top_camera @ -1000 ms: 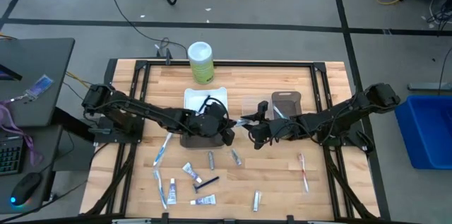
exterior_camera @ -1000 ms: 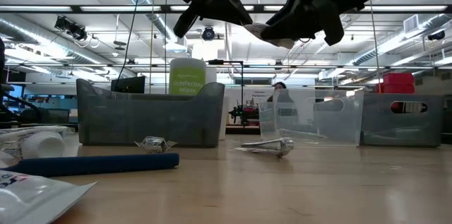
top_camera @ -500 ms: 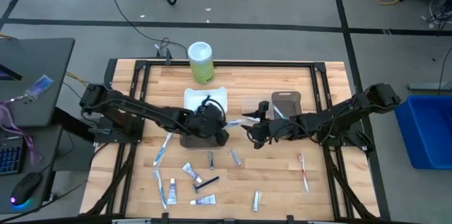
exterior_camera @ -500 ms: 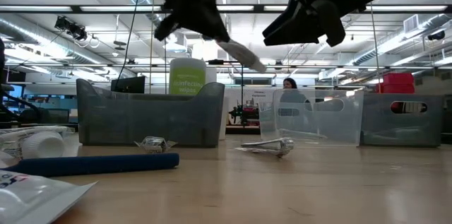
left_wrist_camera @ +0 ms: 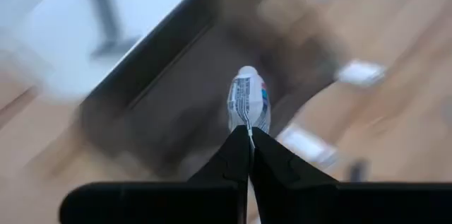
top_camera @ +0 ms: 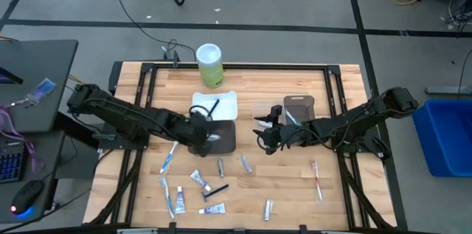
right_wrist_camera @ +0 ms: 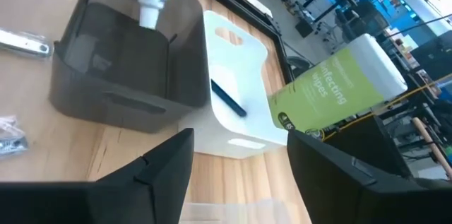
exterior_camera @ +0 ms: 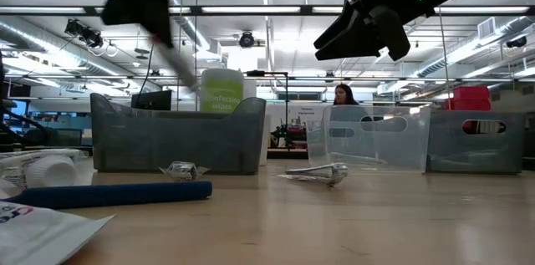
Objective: Pick & Place Travel size toiletries
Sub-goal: Put the white toothpaste into the left black bin, then put the orange toothbrush into the right black bin
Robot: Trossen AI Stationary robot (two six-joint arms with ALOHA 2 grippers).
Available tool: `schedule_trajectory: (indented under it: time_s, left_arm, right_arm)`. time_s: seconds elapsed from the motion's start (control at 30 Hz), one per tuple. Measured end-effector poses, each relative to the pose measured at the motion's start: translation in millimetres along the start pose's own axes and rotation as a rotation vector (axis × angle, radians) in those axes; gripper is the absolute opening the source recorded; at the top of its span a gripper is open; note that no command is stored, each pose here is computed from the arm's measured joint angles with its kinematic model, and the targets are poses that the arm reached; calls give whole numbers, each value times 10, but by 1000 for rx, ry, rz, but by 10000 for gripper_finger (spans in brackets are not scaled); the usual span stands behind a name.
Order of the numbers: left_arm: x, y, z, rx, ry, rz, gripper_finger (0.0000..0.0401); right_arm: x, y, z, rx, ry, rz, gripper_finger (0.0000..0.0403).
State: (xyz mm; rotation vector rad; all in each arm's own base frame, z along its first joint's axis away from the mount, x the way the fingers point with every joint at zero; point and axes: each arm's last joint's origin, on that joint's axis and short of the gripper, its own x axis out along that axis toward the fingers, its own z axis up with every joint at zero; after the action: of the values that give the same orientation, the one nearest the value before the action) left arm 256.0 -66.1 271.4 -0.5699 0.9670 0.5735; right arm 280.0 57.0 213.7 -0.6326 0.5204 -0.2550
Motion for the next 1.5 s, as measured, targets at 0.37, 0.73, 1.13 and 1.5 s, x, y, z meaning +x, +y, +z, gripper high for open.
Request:
schedule_trajectory:
  time_s: [0.37,0.73,1.13,1.5]
  left_arm:
    - [534,-288,-16,223,-22,16,19]
    - [698,-242,-6,282,0,104,101]
    - [479,-461,222,415,-168,-24,111]
    - [455,-590,226,516,-251,-120,103]
  right_arm:
    - [8,10,-8,-2,-14,48,220]
    - [8,18,-4,9,-27,76,218]
    - [0,63,14,84,-87,236,234]
    - [-382,288,-3,219,108,508,202]
